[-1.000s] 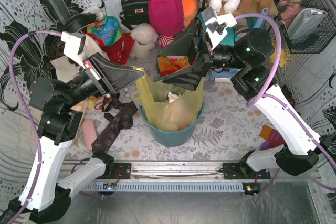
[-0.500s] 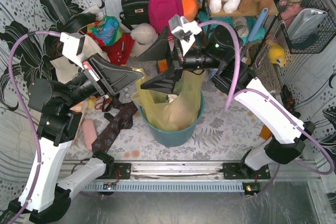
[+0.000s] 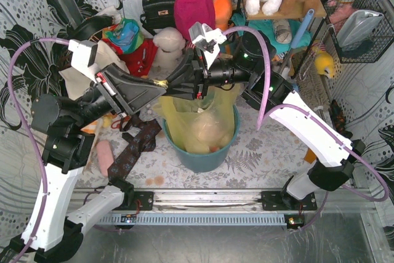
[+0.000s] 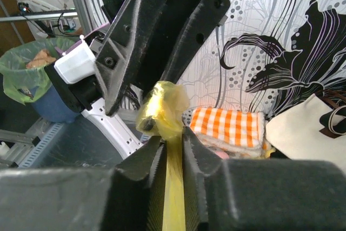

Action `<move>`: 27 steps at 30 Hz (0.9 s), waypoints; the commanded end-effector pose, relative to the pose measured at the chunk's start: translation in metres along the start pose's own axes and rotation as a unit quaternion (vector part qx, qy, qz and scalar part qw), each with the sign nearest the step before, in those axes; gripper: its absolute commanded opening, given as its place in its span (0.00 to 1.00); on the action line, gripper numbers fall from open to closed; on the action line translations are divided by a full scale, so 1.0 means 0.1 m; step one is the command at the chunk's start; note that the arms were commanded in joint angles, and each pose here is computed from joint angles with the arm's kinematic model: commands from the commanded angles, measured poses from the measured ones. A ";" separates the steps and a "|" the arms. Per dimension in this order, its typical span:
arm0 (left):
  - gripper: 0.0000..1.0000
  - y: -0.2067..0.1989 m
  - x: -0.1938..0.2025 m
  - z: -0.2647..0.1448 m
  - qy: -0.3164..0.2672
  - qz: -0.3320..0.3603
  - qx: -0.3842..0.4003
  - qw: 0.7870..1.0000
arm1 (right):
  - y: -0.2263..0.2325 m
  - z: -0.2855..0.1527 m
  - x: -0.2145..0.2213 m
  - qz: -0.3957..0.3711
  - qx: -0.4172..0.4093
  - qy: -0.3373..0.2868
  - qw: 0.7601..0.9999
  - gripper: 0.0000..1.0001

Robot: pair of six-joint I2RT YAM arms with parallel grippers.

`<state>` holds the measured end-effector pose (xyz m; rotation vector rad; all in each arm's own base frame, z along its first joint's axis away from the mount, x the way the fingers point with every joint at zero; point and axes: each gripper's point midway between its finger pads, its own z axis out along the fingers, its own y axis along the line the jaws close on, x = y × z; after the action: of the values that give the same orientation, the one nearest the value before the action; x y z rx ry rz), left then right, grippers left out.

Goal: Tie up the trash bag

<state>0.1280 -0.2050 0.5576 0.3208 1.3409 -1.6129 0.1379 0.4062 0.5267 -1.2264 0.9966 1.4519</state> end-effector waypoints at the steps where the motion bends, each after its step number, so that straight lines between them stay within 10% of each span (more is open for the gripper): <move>1: 0.44 -0.09 -0.03 -0.05 -0.008 0.034 0.007 0.999 | 0.08 -0.04 -0.14 -0.022 -0.002 -0.017 1.000 0.11; 15: 0.87 -0.07 -0.09 -0.29 -0.027 0.198 -0.056 0.978 | 0.14 -0.13 -0.21 -0.024 0.016 -0.027 0.999 0.01; 27: 0.94 0.16 0.37 -0.21 0.039 0.219 0.047 0.974 | 0.23 -0.16 -0.27 -0.016 0.006 -0.043 0.999 0.01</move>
<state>0.1257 -0.1958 0.5092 0.5607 1.2832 -1.2644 0.1300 0.3905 0.5325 -1.1774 0.9940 1.4456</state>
